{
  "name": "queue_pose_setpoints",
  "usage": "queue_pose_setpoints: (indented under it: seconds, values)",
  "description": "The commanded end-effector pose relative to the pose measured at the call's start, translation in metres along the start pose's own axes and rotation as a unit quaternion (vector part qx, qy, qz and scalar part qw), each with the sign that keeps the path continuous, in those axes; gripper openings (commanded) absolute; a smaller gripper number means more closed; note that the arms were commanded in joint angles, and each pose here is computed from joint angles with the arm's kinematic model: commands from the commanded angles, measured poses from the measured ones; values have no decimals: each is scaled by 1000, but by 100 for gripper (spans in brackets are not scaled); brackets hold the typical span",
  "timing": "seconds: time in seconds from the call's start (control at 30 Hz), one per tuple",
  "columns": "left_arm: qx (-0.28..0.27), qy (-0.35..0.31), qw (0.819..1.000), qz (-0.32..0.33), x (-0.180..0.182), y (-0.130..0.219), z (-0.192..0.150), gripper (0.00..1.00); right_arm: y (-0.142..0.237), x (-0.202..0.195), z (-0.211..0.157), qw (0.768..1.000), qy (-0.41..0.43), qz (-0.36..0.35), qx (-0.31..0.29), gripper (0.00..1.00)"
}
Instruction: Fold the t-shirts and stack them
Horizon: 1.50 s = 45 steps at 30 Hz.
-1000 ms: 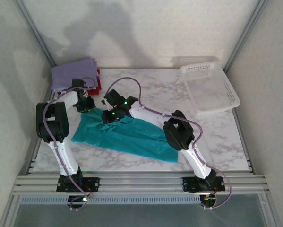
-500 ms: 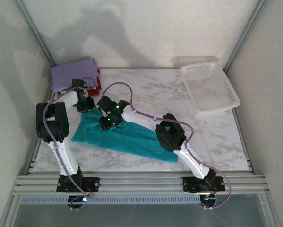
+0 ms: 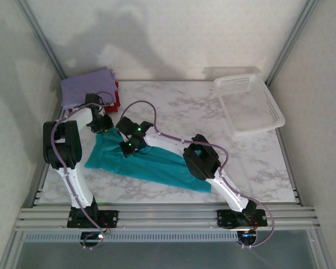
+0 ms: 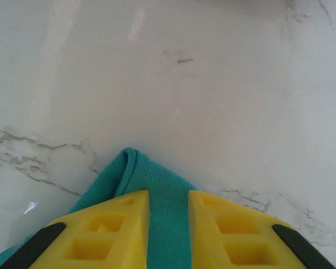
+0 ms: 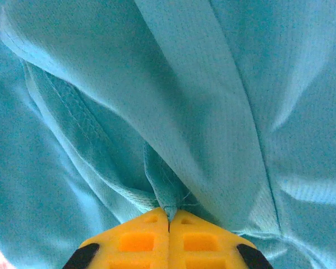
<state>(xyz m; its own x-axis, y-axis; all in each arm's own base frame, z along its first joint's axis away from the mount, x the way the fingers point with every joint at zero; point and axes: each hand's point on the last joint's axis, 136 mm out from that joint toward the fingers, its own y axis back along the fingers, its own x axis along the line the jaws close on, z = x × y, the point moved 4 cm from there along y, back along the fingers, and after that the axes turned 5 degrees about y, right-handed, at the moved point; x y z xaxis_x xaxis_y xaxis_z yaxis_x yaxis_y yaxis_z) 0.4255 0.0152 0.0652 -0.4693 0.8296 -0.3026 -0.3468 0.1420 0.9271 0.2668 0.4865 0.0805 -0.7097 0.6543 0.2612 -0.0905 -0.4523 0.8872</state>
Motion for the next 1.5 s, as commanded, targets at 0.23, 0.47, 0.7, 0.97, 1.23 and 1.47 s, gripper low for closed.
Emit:
queue_pose_setpoints:
  seconds: [0.23,0.47,0.7,0.97,1.23,1.47]
  values:
    - [18,3,1000,13,11,-17,-6,23,24,26,-25,999,21,48,15,6]
    - [8,-1,1000,8,8,-6,-8,22,50,10,-32,1000,-18,0,0,30]
    - [-42,-12,999,10,-5,39,-8,24,61,-44,-44,992,-115,-51,-9,28]
    - [-6,-32,999,9,-19,19,-51,12,45,-98,-66,976,-198,-88,14,6]
    - [17,-39,999,0,-32,-13,-64,7,43,-143,-102,958,-246,-142,35,0]
    - [24,-44,999,-21,-50,-38,-45,11,49,-182,-110,946,-266,-178,45,0]
